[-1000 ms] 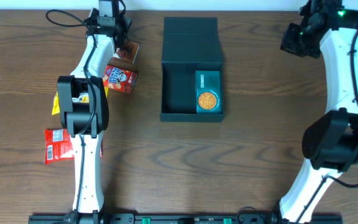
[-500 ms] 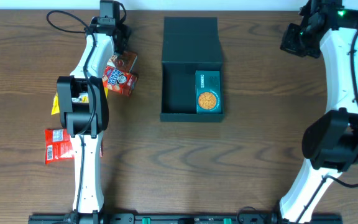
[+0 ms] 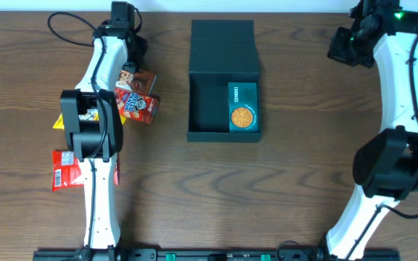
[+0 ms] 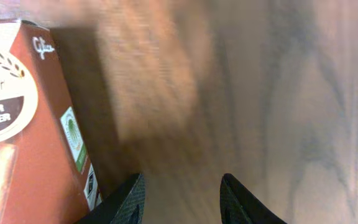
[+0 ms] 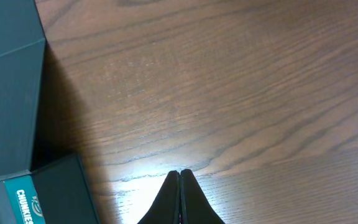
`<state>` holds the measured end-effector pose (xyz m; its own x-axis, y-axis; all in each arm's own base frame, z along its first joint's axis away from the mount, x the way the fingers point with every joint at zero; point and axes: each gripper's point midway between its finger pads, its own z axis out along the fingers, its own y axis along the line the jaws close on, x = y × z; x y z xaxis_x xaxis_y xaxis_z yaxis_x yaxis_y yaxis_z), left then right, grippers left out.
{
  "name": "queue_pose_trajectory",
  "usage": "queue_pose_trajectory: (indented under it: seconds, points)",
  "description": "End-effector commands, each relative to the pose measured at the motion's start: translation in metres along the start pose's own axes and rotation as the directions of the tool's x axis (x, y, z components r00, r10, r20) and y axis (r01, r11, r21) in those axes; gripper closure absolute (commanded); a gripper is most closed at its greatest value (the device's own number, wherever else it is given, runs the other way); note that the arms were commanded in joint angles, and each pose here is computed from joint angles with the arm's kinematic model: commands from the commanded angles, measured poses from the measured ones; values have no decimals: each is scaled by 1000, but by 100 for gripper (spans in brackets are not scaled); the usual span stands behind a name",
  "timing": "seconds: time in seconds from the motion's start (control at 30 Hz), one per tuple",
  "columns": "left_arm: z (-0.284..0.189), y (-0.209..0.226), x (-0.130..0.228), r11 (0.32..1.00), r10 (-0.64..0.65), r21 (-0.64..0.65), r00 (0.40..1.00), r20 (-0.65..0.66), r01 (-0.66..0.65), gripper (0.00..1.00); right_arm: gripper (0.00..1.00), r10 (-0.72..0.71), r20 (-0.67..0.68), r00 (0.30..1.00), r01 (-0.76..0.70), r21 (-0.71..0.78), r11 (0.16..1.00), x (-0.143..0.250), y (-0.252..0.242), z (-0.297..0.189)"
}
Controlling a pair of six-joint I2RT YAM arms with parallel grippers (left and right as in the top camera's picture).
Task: Pack container
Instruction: 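Grasp the brown Pocky box with the left gripper and lift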
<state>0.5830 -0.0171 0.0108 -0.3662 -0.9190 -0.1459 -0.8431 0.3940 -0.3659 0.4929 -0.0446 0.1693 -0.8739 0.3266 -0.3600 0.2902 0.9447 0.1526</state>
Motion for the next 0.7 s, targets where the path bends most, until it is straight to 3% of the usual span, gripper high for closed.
queue_pose_trajectory:
  seconds: [0.0, 0.1, 0.17, 0.27, 0.37, 0.43, 0.53, 0.67]
  points:
    - [-16, -1, -7, 1000, -20, 10, 1000, -14, 20, 61, 99, -3, 16, 1000, 3, 3, 1000, -4, 0, -4]
    - [-29, -11, -7, 999, -15, 43, 1000, -9, 16, 67, 98, -3, 16, 1000, 3, 3, 1000, -4, 0, -4]
    - [-43, -18, -10, 998, -10, 59, 1000, 26, 8, 64, 99, -3, 19, 1000, 3, 3, 1000, -4, 0, -4]
    - [-66, -29, -11, 995, -25, 94, 999, 46, 21, 53, 99, -4, 25, 1000, 4, 1, 1000, -6, 0, -4]
    - [-82, -28, -5, 996, -32, 83, 999, 37, 29, 51, 98, -5, 32, 999, 5, 0, 1000, -8, 0, -4]
    - [-86, -17, 3, 999, -37, 33, 999, 15, 36, 50, 98, -5, 35, 999, 5, -1, 1000, -8, 1, -4]
    - [-89, 14, 23, 984, -154, -102, 987, -49, 148, 43, 97, -25, 38, 999, 25, 0, 1000, -9, 1, -4]
    - [-92, 37, 28, 969, -158, -199, 987, -37, 147, 43, 97, -32, 40, 999, 32, -1, 999, -9, 1, -4]
